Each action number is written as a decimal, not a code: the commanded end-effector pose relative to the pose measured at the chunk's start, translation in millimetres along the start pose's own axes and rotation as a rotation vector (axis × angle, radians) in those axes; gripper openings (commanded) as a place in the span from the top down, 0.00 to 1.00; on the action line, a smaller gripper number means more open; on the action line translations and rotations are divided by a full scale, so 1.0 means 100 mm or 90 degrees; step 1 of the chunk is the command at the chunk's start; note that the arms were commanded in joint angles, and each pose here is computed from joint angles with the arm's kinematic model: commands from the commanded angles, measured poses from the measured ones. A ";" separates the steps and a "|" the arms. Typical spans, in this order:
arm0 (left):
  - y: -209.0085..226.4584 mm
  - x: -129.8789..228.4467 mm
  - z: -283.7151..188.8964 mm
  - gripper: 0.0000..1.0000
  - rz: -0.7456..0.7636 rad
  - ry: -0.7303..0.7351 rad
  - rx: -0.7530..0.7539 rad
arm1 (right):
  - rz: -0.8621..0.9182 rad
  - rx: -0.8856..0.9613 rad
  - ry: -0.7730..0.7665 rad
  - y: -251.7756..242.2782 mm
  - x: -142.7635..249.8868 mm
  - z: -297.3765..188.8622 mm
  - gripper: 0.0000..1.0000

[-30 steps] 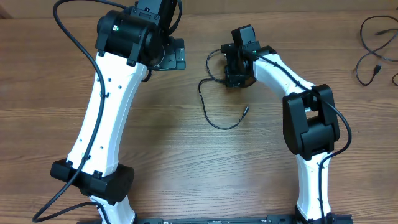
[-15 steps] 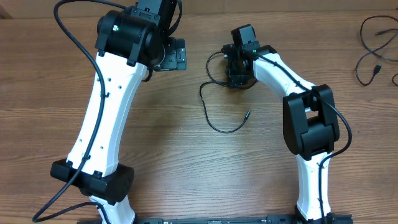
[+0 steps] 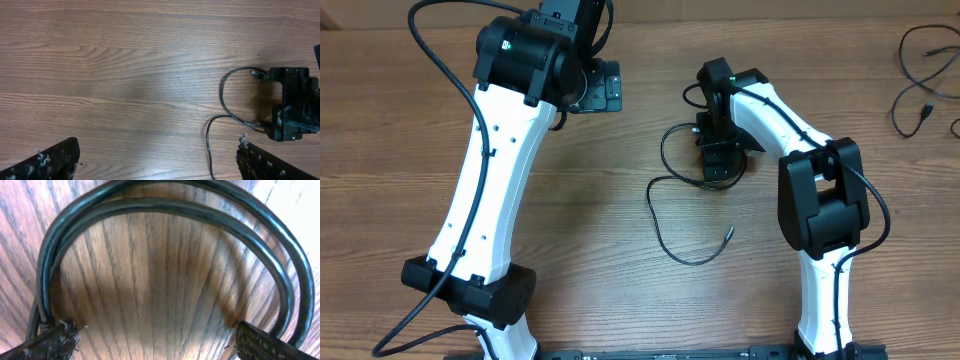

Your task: Untangle cables

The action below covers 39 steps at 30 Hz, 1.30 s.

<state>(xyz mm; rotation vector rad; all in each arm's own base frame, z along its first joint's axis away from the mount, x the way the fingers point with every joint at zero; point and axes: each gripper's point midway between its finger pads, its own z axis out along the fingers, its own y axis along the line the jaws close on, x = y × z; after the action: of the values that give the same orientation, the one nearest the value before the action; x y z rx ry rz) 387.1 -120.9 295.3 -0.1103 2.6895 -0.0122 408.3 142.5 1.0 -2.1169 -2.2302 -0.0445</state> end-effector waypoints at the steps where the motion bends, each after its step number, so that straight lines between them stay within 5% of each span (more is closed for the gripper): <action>1: -0.03 0.01 0.03 0.00 -0.003 0.005 0.007 | 0.037 0.060 -0.015 -0.18 -0.11 0.33 0.00; 10: -0.03 0.07 0.14 0.00 0.003 0.026 -0.003 | 0.013 0.019 0.149 0.15 0.32 -0.10 0.00; 19: -0.12 0.12 0.51 0.00 0.005 0.044 0.008 | 0.020 0.050 0.071 0.05 0.15 -0.52 0.00; 26: -0.30 -0.23 0.40 0.00 0.051 -0.046 0.063 | 0.078 0.174 -0.035 -0.49 0.01 -0.50 0.00; 39: -0.27 -0.19 0.37 0.00 0.108 -0.038 0.056 | 0.069 0.123 -0.072 -0.65 0.75 -0.29 0.00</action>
<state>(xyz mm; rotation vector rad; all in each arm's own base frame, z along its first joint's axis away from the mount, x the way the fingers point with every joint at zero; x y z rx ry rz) 423.1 -145.8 262.8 0.0707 2.6424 -0.0813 340.5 211.7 40.4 -2.0737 -2.1099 0.2624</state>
